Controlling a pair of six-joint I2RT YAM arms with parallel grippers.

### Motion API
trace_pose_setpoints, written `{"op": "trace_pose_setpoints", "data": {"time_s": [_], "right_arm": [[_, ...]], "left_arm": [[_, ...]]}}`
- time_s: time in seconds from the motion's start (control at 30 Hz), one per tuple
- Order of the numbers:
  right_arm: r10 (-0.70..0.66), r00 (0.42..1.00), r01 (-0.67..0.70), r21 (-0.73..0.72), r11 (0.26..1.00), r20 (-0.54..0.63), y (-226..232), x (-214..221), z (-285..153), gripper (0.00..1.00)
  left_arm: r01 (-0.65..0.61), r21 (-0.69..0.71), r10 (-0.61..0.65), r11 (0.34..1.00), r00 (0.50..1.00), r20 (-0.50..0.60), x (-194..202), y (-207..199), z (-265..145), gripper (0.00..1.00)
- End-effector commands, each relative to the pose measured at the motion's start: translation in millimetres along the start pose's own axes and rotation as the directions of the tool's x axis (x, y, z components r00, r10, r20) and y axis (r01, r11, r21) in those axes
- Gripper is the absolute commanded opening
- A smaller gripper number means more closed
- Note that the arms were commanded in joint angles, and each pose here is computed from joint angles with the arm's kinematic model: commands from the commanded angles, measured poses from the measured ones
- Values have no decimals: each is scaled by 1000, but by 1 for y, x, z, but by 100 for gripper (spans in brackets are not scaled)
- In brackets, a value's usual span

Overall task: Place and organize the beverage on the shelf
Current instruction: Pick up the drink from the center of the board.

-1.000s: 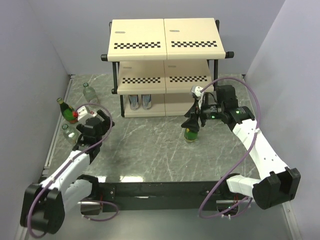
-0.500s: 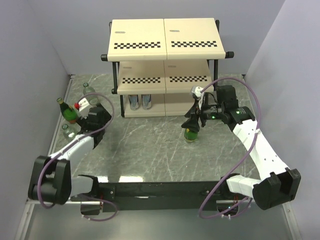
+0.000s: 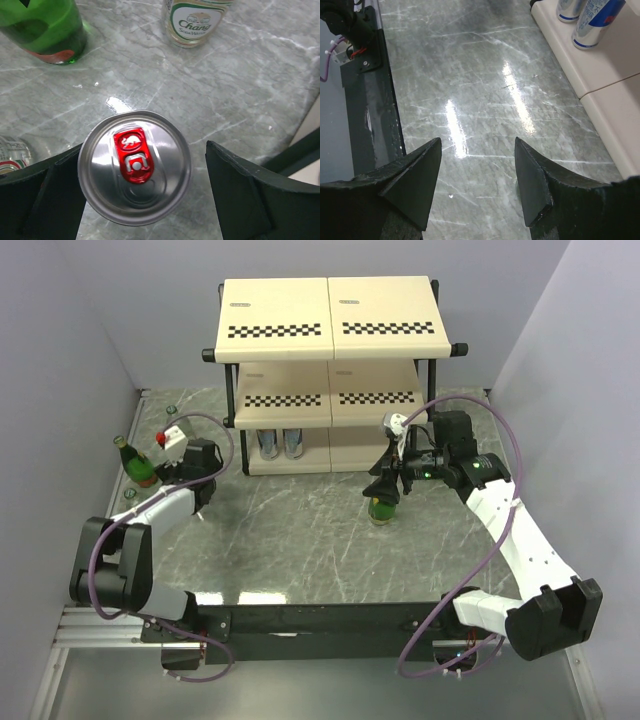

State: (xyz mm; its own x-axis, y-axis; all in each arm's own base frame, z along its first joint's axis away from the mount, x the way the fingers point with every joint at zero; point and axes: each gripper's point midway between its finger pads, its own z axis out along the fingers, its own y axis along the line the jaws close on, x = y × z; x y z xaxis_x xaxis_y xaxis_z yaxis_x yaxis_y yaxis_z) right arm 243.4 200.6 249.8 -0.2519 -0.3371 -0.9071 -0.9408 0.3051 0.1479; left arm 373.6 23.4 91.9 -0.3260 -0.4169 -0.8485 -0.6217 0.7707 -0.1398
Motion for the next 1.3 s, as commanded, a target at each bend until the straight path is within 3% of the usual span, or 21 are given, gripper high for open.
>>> {"op": "trace_pose_setpoints", "data": {"time_s": [0.0, 0.13, 0.5, 0.73, 0.8, 0.9, 0.93, 1.0, 1.03, 1.27], "right_arm": [[-72, 996, 72, 1, 997, 48, 7, -23, -9, 67], [-69, 997, 69, 0, 998, 47, 7, -23, -9, 67], [-62, 997, 62, 10, 998, 53, 4, -24, -13, 67], [-53, 996, 53, 2, 999, 65, 4, -25, -17, 67], [-53, 996, 53, 0, 999, 67, 5, -26, -17, 67], [-51, 996, 51, -1, 999, 68, 5, -25, -17, 67], [-51, 996, 51, 3, 999, 69, 3, -26, -18, 67], [-46, 997, 46, 3, 999, 68, 4, -25, -18, 67], [-45, 997, 45, 2, 999, 68, 4, -25, -18, 67], [-47, 997, 46, 12, 999, 68, 1, -25, -19, 67]], "left_arm": [[-11, -43, 13, 999, 1000, 26, -13, 4, 1, 93], [-30, -44, 31, 999, 999, 16, -11, 3, 2, 85], [-68, -79, 70, 995, 997, 21, -8, 10, 6, 80], [-91, -90, 93, 992, 995, 18, -7, 10, 10, 70], [-92, -98, 95, 991, 995, 23, -6, 13, 9, 64], [-96, -96, 99, 991, 995, 30, -8, 15, 8, 43], [-100, -86, 102, 991, 994, 27, -7, 14, 6, 30], [-86, -53, 89, 995, 995, 52, -14, 8, 1, 16], [-91, -33, 93, 995, 994, 57, -14, 3, -3, 2], [-101, 260, 93, 960, 995, 41, 3, -30, -50, 0]]}}
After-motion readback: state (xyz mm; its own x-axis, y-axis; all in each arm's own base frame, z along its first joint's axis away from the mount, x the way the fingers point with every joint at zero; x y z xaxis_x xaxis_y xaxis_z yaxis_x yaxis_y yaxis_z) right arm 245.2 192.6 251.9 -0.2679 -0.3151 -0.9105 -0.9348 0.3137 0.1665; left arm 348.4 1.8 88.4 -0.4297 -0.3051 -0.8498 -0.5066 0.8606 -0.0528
